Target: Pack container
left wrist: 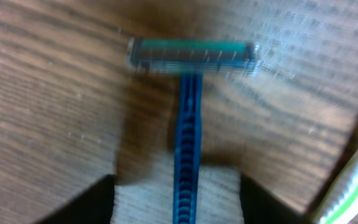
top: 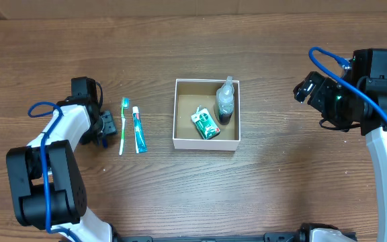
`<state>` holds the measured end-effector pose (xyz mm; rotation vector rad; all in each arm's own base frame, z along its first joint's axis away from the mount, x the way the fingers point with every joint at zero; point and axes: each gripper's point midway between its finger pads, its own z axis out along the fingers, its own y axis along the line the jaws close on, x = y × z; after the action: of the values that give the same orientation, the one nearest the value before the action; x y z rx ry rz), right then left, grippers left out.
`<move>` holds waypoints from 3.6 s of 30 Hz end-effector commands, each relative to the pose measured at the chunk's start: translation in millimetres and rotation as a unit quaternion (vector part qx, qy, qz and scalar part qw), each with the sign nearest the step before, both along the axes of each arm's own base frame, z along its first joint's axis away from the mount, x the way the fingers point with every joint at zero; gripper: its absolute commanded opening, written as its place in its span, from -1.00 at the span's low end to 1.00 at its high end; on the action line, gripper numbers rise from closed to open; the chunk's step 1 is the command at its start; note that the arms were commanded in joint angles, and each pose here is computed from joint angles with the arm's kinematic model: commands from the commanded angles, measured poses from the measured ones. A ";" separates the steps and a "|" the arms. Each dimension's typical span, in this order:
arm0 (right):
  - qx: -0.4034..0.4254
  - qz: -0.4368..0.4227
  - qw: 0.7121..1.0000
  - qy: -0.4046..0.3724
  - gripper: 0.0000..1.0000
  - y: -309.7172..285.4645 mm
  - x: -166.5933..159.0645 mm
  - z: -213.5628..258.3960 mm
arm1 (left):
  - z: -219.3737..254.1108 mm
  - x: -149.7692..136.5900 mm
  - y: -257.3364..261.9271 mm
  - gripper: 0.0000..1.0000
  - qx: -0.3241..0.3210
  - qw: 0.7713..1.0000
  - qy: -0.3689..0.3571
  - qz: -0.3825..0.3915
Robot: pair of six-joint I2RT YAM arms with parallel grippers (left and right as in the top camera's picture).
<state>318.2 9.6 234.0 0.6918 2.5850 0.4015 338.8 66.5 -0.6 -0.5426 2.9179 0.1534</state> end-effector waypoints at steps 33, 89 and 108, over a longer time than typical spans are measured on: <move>0.003 -0.002 1.000 -0.006 1.00 0.0 0.3 3.5 | 130.5 51.8 -272.3 -0.67 -0.107 0.953 -0.057 -0.279; 0.003 -0.002 1.000 -0.006 1.00 0.0 0.3 3.5 | 147.0 69.9 -139.6 -0.91 -0.072 0.969 -0.062 -0.230; 0.003 -0.002 1.000 -0.006 0.99 0.0 0.3 3.5 | 107.1 32.9 -291.3 -0.59 -0.118 0.947 -0.029 -0.298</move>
<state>318.0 9.4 233.4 0.6929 2.5862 0.4009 375.2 -217.3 97.2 0.3259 2.9136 -0.2343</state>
